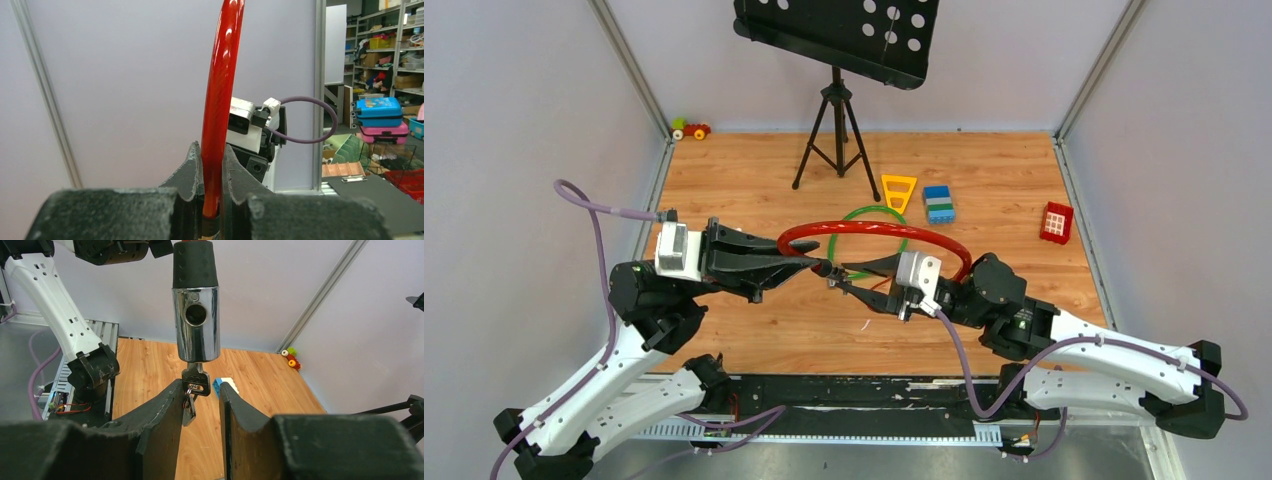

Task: Lock with the key
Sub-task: Adjust the key in the lock.

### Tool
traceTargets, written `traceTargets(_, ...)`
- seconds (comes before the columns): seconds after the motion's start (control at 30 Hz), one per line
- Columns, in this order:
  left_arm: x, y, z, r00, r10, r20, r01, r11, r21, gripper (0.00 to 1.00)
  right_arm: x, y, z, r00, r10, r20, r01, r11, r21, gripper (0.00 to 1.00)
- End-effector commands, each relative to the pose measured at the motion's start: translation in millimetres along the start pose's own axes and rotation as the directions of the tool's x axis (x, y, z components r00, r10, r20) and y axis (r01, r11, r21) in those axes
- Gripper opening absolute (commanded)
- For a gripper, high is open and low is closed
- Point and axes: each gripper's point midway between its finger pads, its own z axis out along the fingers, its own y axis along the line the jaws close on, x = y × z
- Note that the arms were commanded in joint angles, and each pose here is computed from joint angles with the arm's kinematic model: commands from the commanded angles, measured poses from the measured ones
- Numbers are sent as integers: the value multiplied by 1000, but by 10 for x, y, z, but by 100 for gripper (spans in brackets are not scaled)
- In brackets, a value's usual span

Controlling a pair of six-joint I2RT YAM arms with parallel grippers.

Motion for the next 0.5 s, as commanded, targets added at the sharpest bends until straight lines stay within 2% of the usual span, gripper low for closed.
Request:
traceTargets(0.0,-392,-125,49,993,53,106,-57,998,34,0,-304,-63,29,996,-5,93,5,1000,6,31)
traceTargets(0.17,-376,-128,44,993,51,102,-54,998,36,0,-335,-54,14,995,-7,104,7,1000,-2,30)
traceTargets(0.33,-370,-122,35,993,51,104,-55,998,30,0,-395,20,-12,993,6,119,0,999,-46,43)
traceTargets(0.47,-366,-122,38,993,49,104,-52,998,32,0,-432,46,-23,992,9,128,-1,998,-63,40)
